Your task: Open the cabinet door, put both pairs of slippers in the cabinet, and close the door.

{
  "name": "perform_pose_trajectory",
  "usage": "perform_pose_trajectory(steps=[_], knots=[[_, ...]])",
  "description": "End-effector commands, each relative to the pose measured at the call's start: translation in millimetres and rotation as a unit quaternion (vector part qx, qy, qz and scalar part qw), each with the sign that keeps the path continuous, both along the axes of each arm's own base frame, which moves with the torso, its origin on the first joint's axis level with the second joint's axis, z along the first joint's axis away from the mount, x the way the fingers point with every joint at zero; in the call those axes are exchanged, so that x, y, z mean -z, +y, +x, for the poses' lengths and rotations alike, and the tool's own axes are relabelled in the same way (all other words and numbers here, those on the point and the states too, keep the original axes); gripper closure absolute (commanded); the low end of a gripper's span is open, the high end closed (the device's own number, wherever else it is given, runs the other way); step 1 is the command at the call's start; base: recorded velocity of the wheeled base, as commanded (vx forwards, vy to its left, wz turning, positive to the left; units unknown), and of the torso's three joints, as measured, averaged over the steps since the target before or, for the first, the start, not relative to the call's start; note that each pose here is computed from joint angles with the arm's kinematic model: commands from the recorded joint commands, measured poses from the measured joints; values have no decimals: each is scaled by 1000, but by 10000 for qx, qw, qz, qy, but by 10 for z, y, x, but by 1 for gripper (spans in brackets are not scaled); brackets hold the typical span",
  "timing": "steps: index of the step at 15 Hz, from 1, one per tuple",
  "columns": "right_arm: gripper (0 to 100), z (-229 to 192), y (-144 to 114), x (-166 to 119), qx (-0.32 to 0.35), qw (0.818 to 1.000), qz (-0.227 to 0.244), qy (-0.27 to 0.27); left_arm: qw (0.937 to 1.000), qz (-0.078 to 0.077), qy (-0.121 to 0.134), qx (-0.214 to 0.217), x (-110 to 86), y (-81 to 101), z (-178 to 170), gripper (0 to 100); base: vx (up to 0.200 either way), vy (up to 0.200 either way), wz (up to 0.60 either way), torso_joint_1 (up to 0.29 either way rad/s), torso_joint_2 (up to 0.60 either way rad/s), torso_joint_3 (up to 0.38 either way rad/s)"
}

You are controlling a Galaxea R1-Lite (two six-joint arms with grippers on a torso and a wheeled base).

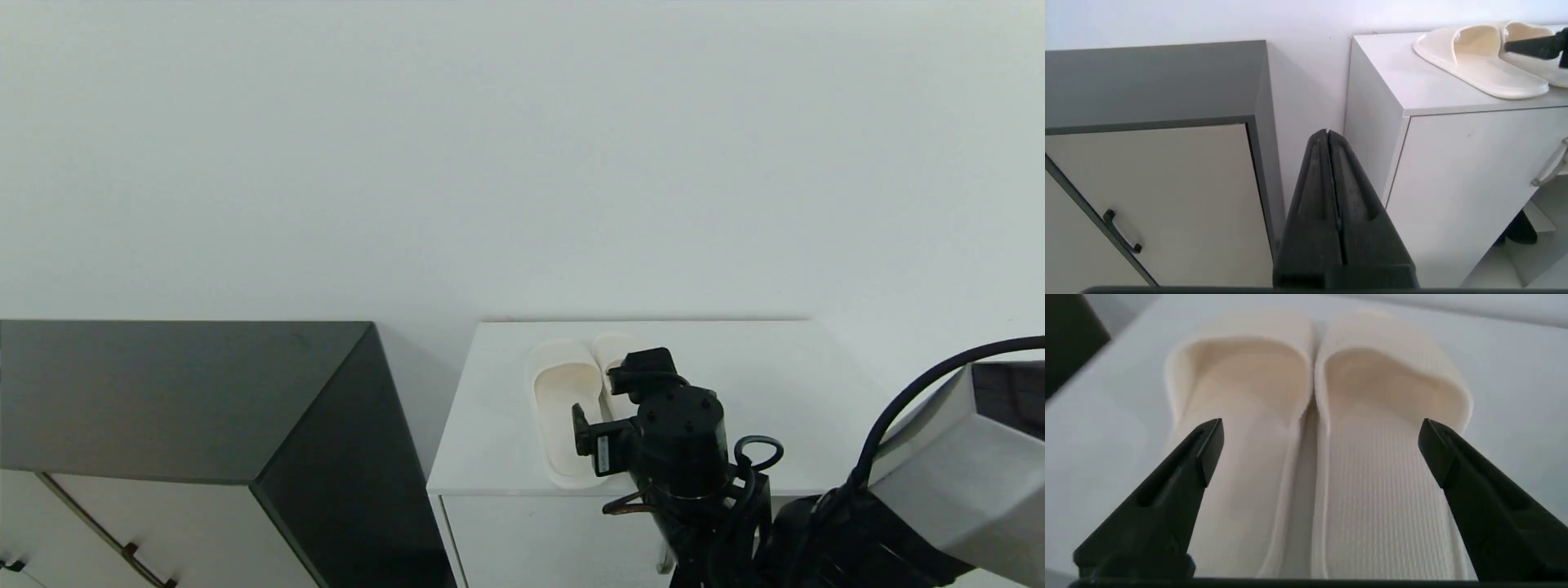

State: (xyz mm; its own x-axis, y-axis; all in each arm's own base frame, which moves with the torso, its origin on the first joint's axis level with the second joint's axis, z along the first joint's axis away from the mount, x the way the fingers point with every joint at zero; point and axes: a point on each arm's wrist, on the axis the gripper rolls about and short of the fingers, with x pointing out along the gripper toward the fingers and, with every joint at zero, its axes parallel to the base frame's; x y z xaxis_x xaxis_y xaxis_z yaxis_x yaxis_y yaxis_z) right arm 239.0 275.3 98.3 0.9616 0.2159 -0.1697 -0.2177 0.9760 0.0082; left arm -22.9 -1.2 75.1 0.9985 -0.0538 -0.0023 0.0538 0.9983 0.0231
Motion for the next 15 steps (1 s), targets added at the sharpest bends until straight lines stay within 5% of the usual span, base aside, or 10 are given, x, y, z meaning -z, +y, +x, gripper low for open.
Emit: perform_pose_trajectory(steps=[1,15], knots=[[0,9,15,56,-19,10000,-56,49,10000,-1,4,-1,-1,0,1,100,0,0,0,0,0,0],[0,679,162,109,64,9999,-99,54,10000,-1,4,-1,-1,0,1,100,0,0,0,0,0,0]])
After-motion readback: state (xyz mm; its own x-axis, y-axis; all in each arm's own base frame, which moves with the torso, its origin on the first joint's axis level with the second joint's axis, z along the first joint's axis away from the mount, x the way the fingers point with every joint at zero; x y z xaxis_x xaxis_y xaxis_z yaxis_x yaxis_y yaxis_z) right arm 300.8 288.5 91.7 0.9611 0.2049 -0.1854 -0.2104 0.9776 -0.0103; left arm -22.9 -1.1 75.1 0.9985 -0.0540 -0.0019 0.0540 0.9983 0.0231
